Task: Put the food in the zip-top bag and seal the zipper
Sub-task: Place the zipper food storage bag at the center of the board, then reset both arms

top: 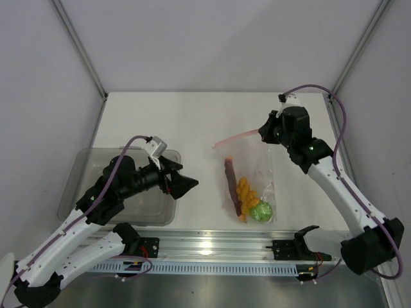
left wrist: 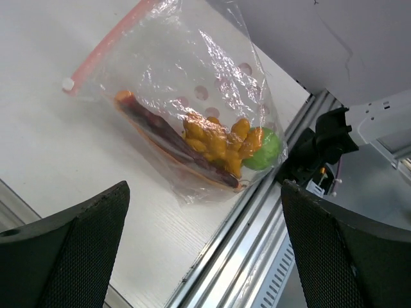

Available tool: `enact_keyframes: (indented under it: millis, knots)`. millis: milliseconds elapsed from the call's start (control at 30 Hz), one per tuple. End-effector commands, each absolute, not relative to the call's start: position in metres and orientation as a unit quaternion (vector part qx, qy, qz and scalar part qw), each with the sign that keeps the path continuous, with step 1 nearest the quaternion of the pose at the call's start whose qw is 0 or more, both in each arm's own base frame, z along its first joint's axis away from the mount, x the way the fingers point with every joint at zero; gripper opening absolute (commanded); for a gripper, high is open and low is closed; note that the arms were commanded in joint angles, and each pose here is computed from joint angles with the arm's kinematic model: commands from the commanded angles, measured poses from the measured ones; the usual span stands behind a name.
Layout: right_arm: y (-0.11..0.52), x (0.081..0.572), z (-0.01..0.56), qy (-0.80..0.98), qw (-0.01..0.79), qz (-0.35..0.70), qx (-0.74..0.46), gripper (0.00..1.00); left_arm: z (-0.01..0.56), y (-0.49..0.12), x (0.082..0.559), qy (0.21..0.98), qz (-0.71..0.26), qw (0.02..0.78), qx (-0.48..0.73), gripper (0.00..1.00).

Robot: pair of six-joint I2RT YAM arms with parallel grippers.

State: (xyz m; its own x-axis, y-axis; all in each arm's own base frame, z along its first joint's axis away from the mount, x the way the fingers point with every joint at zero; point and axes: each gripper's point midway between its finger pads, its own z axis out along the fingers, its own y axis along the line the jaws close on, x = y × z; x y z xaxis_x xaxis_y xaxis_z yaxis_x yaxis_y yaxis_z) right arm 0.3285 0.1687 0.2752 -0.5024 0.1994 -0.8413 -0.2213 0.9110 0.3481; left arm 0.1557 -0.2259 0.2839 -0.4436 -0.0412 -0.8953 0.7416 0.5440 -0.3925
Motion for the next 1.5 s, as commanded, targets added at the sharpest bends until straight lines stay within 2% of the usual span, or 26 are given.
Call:
enact_keyframes:
  millis: [0, 267, 400, 433, 500, 533, 567, 767, 867, 900, 967, 1033, 1067, 1100, 1333, 1467]
  knots:
    - [0.145, 0.382, 0.281, 0.826, 0.532, 0.179, 0.050, 0.00, 0.303, -0.214, 0.164, 0.733, -0.400, 0.510, 0.208, 0.99]
    - [0.083, 0.489, 0.208, 0.849, 0.517, 0.068, 0.090, 0.00, 0.286, -0.220, 0.151, 0.717, -0.440, 0.499, 0.209, 0.99]
    - [0.061, 0.536, 0.189, 0.847, 0.518, 0.048, 0.105, 0.00, 0.275, -0.224, 0.151, 0.720, -0.446, 0.489, 0.208, 0.99]
    - [0.056, 0.552, 0.205, 0.837, 0.534, 0.041, 0.111, 0.00, 0.274, -0.225, 0.152, 0.720, -0.446, 0.489, 0.208, 0.99]
    - [0.047, 0.568, 0.174, 0.855, 0.505, 0.024, 0.116, 0.00, 0.270, -0.226, 0.153, 0.723, -0.447, 0.487, 0.203, 1.00]
    - [0.046, 0.581, 0.187, 0.848, 0.516, 0.025, 0.119, 0.00, 0.269, -0.226, 0.153, 0.723, -0.448, 0.486, 0.202, 1.00]
    - [0.040, 0.584, 0.160, 0.864, 0.489, 0.009, 0.124, 0.00, 0.268, -0.227, 0.155, 0.725, -0.448, 0.485, 0.197, 0.99]
    - [0.032, 0.595, 0.141, 0.878, 0.461, -0.014, 0.129, 0.00, 0.261, -0.231, 0.158, 0.734, -0.453, 0.470, 0.187, 0.99]
    - [0.038, 0.595, 0.137, 0.885, 0.450, -0.005, 0.123, 0.22, 0.257, -0.233, 0.159, 0.738, -0.455, 0.464, 0.184, 0.99]
    - [0.041, 0.594, 0.138, 0.888, 0.445, -0.002, 0.119, 0.33, 0.254, -0.233, 0.159, 0.742, -0.454, 0.459, 0.182, 1.00]
    - [0.043, 0.591, 0.145, 0.887, 0.446, -0.012, 0.118, 0.43, 0.254, -0.234, 0.159, 0.744, -0.457, 0.454, 0.177, 1.00]
    - [0.041, 0.584, 0.162, 0.879, 0.459, -0.035, 0.120, 0.76, 0.253, -0.235, 0.160, 0.748, -0.460, 0.448, 0.169, 1.00]
    - [0.047, 0.579, 0.167, 0.878, 0.463, -0.040, 0.111, 0.85, 0.252, -0.235, 0.160, 0.750, -0.461, 0.446, 0.165, 1.00]
    - [0.048, 0.575, 0.173, 0.877, 0.465, -0.042, 0.111, 0.99, 0.252, -0.235, 0.160, 0.751, -0.461, 0.445, 0.162, 1.00]
    - [0.078, 0.493, 0.196, 0.889, 0.440, -0.016, 0.127, 0.99, 0.241, -0.227, 0.166, 0.779, -0.437, 0.430, 0.131, 1.00]
    - [0.091, 0.416, 0.181, 0.900, 0.418, -0.025, 0.121, 0.99, 0.229, -0.221, 0.173, 0.801, -0.413, 0.420, 0.104, 0.99]
